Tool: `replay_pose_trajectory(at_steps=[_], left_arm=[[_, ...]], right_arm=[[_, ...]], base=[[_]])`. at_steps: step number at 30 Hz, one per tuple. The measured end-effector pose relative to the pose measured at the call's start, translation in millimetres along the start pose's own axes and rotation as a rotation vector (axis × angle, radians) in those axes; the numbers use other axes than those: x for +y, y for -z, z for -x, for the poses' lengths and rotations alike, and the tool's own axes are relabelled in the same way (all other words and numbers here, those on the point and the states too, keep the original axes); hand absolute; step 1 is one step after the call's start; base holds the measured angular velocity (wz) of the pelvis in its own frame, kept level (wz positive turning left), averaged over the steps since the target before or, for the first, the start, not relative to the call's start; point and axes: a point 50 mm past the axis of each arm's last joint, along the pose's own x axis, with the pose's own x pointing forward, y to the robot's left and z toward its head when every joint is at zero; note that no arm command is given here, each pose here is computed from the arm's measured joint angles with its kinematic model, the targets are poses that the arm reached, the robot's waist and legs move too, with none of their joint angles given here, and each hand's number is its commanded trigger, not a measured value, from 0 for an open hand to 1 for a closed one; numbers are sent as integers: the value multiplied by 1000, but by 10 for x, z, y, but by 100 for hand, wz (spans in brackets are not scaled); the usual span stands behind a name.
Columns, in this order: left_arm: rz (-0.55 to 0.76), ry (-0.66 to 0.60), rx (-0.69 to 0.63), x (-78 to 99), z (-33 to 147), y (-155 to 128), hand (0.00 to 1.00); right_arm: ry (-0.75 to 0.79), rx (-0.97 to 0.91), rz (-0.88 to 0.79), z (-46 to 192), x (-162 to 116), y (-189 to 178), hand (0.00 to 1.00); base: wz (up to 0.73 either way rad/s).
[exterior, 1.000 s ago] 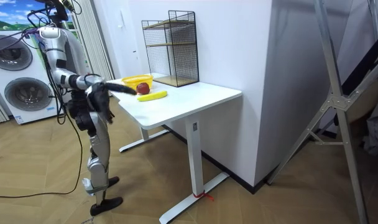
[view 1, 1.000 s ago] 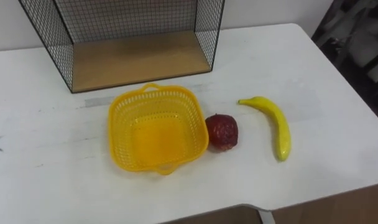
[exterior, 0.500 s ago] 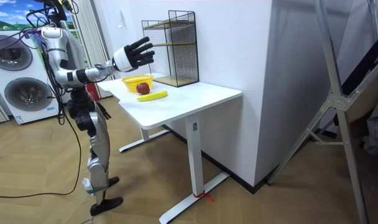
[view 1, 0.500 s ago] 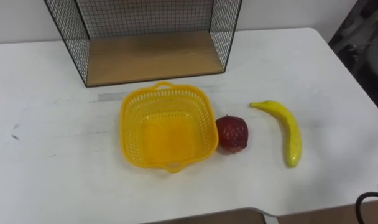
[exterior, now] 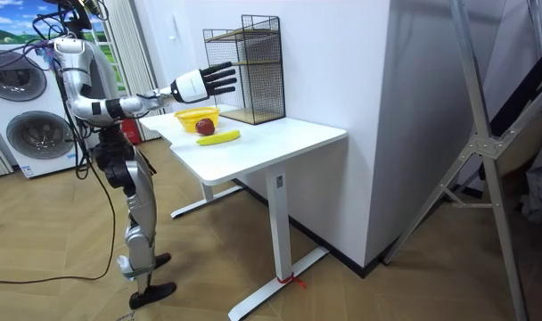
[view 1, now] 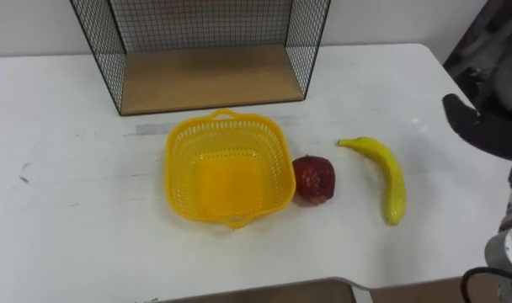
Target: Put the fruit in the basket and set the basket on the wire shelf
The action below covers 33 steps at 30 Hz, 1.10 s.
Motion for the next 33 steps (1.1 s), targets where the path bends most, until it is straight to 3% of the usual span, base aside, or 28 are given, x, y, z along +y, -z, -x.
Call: replay_pose_trajectory(at_steps=[14,22,33], left_arm=[[-3,6,-75,-11,-50,-283,0],[-1,8,-74,-16,-49,-280,0],[-27,20,-67,-43,-41,-246,0]], right_arm=[[-283,97,34,175,305,216,0],[-355,66,145,196,392,211,0],[-458,48,129,215,536,169,0]], base=[[0],[0],[0]])
